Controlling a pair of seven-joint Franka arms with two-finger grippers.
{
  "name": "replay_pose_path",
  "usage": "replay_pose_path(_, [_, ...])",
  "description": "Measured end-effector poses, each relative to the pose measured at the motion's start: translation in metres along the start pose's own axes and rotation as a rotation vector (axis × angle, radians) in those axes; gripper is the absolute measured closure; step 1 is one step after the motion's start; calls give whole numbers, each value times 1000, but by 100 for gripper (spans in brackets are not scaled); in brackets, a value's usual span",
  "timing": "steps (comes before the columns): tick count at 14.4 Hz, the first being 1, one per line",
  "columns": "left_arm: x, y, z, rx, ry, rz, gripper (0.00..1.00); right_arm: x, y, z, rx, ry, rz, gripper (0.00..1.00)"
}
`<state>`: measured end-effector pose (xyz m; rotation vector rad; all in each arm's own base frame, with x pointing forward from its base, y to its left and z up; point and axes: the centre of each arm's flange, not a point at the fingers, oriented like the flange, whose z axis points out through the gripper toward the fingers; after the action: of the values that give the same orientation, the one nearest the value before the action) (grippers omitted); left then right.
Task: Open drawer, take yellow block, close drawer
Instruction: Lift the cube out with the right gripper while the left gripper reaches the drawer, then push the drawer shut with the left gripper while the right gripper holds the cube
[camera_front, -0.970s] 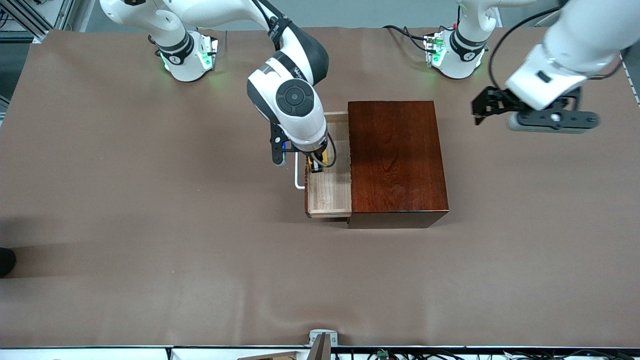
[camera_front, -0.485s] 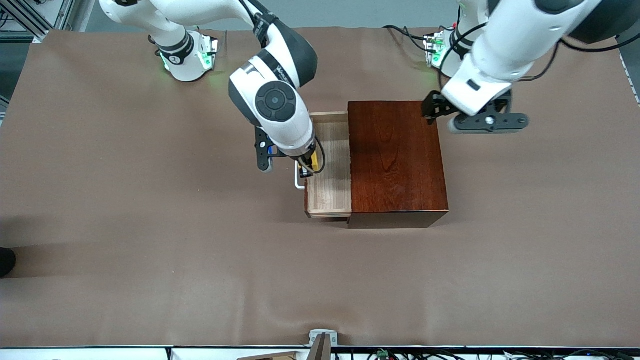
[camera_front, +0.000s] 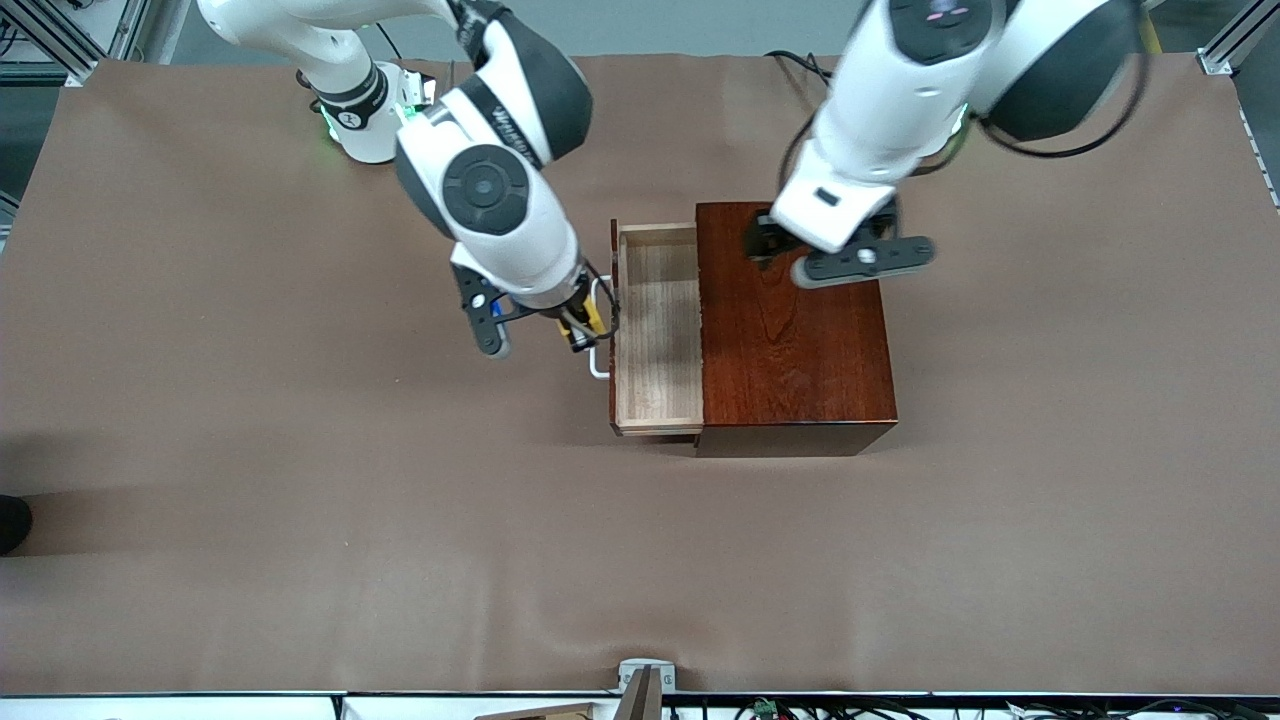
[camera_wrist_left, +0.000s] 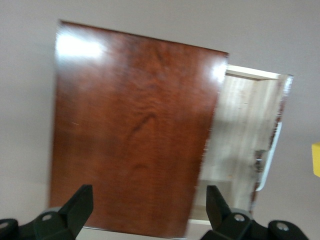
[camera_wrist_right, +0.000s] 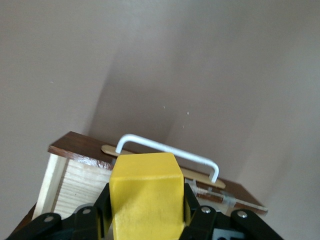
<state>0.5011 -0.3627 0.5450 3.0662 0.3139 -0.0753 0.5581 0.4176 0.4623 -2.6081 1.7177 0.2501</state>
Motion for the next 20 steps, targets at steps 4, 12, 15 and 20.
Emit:
replay_pose_path(4, [-13,63,37,-2,29,-134,0,42,1,-31,24,-5,-96,43])
replay_pose_path(12, [-50,171,111,-201,89,-405,0,151,24,-95,23,-11,-320,43])
replay_pose_path(15, [-57,202,133,-269,141,-519,0,190,26,-101,33,-11,-398,43])
replay_pose_path(20, [-95,244,193,-332,214,-642,0,285,40,-105,33,-6,-557,43])
